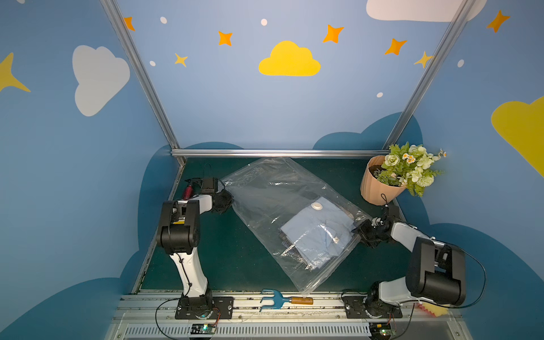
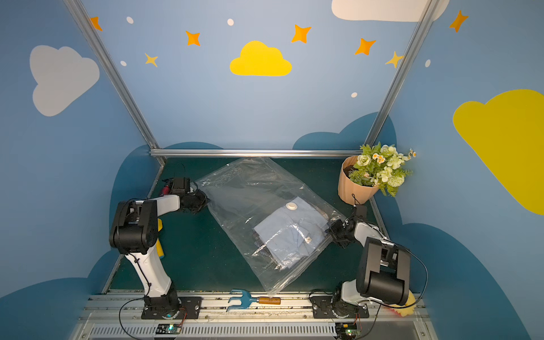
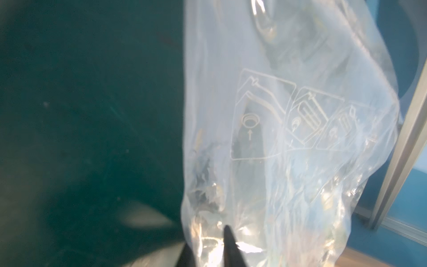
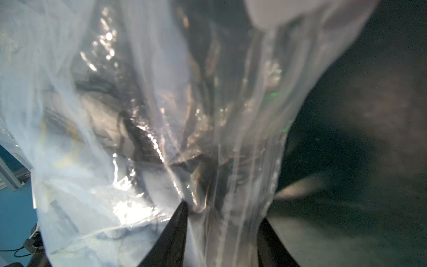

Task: Take the shirt out of the vacuum bag
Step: Move the vacuum bag to the center of the board.

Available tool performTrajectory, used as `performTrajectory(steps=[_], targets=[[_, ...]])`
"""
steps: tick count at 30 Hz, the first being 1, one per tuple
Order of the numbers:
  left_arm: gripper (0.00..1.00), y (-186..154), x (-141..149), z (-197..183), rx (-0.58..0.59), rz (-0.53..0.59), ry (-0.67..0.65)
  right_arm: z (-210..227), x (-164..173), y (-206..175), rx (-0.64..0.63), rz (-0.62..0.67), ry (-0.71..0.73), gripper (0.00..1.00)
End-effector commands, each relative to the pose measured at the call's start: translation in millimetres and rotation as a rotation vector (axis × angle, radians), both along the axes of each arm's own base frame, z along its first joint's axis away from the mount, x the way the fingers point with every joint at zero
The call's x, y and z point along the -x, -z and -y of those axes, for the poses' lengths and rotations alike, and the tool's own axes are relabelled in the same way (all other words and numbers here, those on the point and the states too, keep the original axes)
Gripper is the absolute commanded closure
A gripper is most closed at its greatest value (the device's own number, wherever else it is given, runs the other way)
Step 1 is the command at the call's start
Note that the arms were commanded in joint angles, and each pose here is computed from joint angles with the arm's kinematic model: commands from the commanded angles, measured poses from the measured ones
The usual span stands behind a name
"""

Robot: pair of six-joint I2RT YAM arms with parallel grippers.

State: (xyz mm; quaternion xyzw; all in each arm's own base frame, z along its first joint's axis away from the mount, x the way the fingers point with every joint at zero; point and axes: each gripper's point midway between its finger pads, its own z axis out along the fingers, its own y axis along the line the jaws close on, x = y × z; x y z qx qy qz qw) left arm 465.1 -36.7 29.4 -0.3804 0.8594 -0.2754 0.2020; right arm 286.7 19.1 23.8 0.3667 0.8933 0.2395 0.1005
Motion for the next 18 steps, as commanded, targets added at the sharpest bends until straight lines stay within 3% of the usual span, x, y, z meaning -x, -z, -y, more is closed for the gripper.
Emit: performTrajectory(steps=[1, 8, 12, 18], targets=[[0.97, -21.9, -17.9, -6.7, -0.036, 0.052, 0.011, -19.2, -14.6, 9.7, -0.031, 0.003, 0.016, 0.60], [0.97, -90.8, -57.3, -45.8, -0.177, 0.166, 0.010, -55.8, -66.2, 0.2, -0.025, 0.072, -0.009, 0.63], [0.97, -123.3, -72.5, -61.5, -0.200, 0.217, 0.015, -88.8, -90.5, 3.4, -0.054, 0.071, -0.051, 0.64], [0.97, -176.2, -56.7, -78.1, -0.294, 0.278, -0.004, -147.9, -113.5, 10.6, -0.080, 0.075, -0.143, 0.65]])
